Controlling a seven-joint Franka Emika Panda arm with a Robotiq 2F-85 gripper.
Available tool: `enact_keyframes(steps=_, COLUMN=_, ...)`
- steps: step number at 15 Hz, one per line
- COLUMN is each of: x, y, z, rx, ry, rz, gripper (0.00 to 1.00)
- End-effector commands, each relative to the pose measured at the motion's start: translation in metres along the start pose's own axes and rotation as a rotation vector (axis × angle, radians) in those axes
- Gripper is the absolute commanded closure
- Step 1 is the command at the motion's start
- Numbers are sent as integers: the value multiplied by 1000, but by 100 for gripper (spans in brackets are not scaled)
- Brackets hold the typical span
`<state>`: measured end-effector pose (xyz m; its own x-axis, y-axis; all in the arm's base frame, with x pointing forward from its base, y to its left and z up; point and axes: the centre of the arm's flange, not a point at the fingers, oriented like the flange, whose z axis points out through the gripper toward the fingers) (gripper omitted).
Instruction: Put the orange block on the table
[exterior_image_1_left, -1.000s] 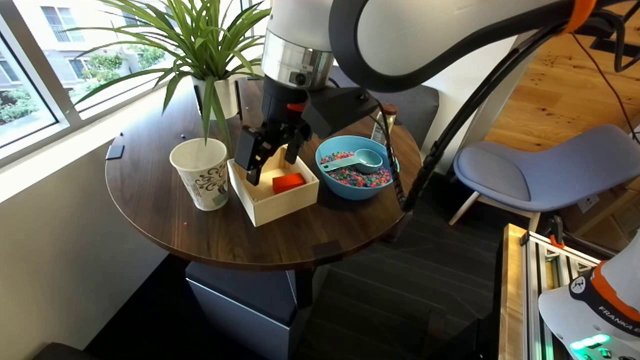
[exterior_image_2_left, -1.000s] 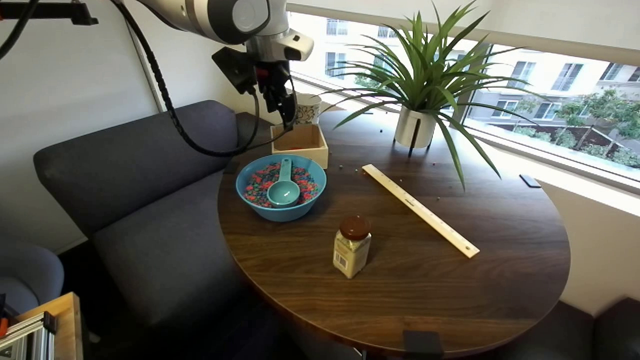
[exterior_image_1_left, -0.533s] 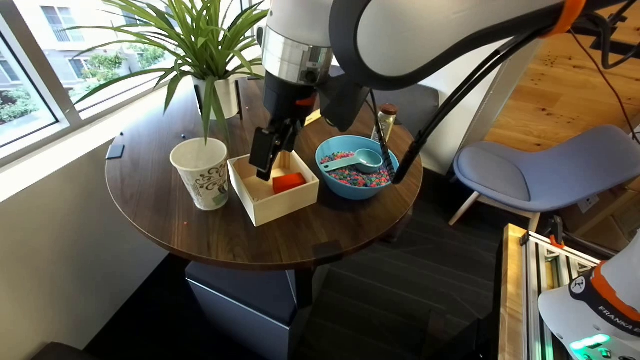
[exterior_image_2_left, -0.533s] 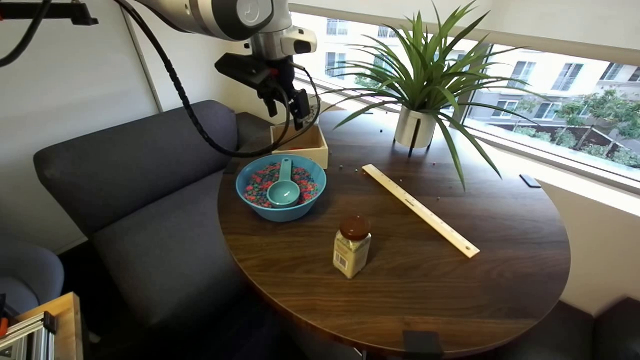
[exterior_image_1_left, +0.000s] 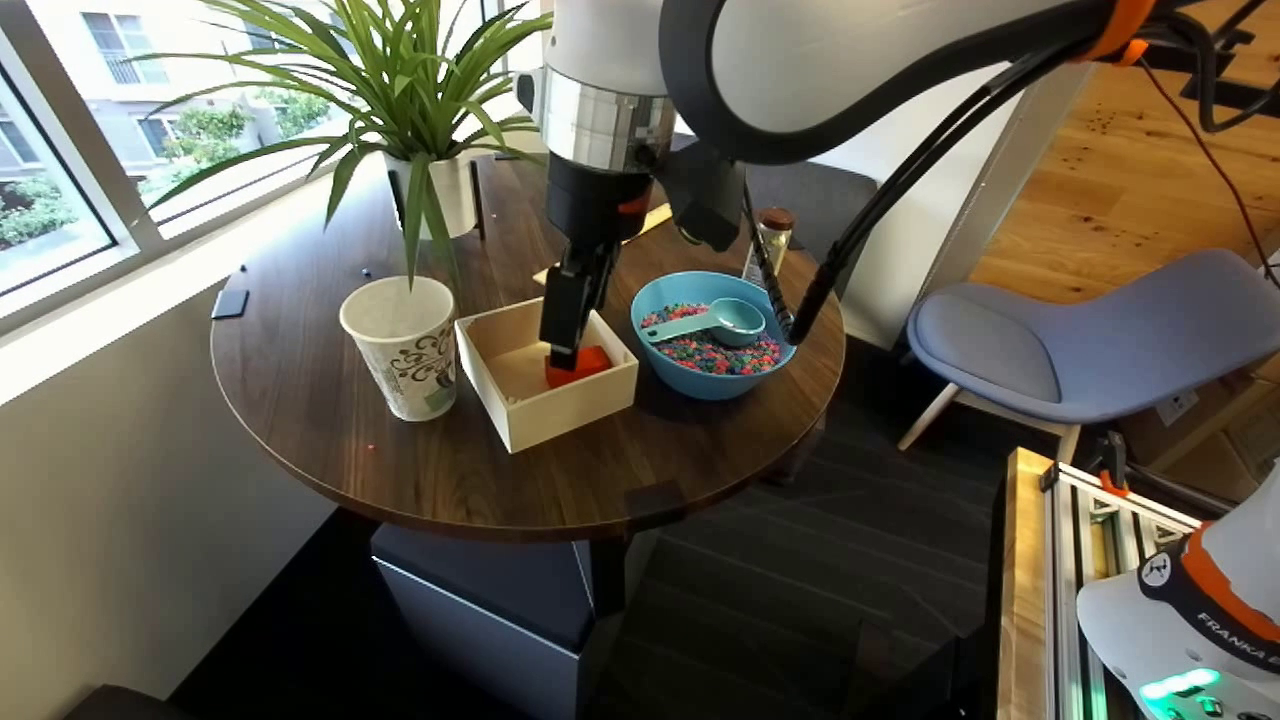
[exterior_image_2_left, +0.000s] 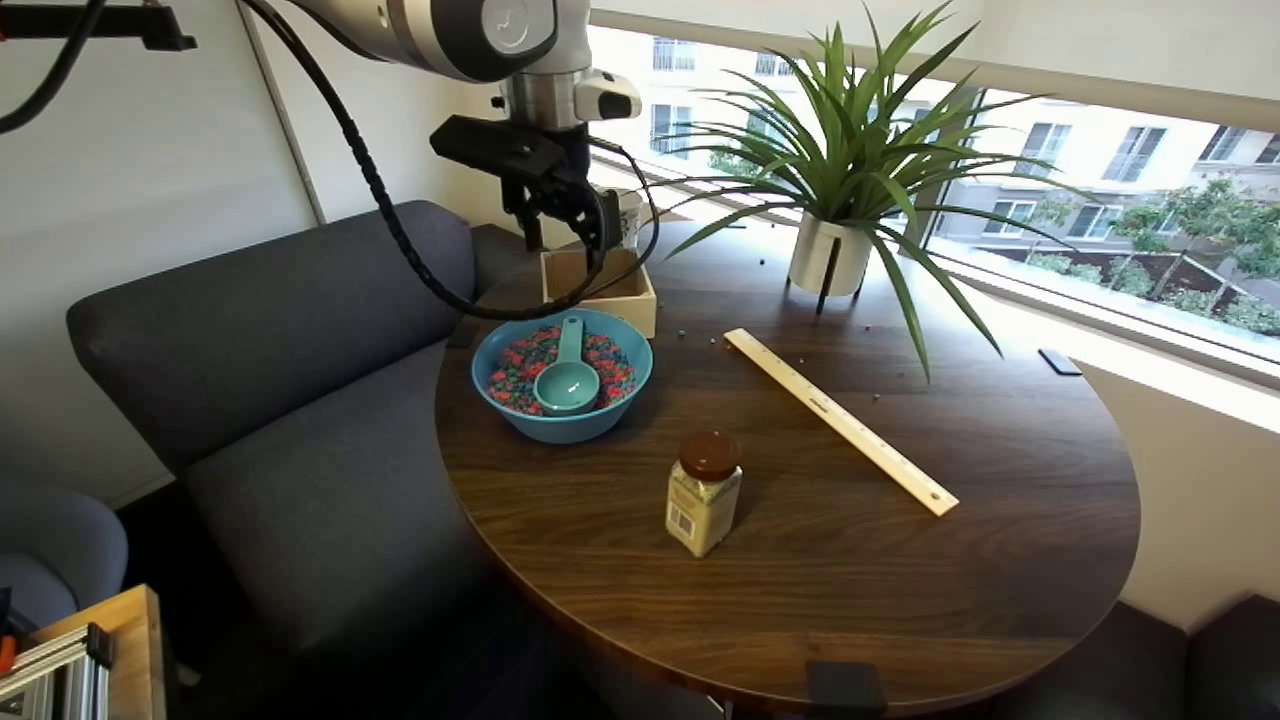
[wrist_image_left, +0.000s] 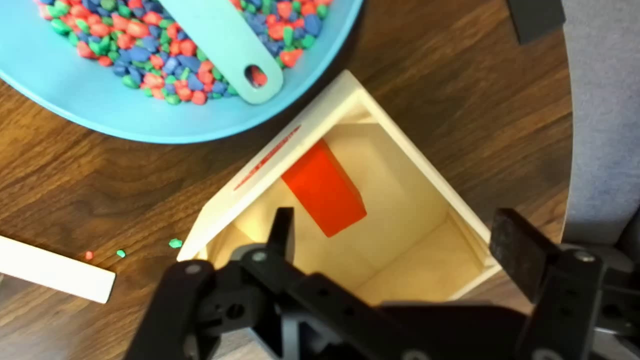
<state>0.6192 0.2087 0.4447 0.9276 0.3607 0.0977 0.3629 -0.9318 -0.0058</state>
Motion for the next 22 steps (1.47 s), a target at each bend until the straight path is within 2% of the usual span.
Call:
enact_keyframes(steps=1, x=-9, y=12, z=-1, rx=30, ry=-79, rz=-110, gripper=0)
enact_keyframes(steps=3, x=-12, y=12, z=1, rx=34, ry=-106, rz=-151, gripper=0)
enact_keyframes(steps=7, x=-22, y=9, z=9, rx=4, ry=-193, rz=-131, gripper=0)
enact_keyframes(steps=11, x=-33, y=14, z=15, rx=0, ry=-265, rz=-169, gripper=0)
enact_keyframes(steps=16, x=-14, y=-4, z=3, rx=93, ry=-73, rz=-271, gripper=0)
enact_keyframes(steps=18, x=2, y=-10, z=4, rx=85, ry=1, rz=-345, gripper=0)
enact_keyframes(steps=20, x=14, y=-11, z=9, rx=58, ry=37, rz=-386, gripper=0)
enact_keyframes(steps=22, x=23, y=-6, z=14, rx=63, ry=39, rz=-409, gripper=0)
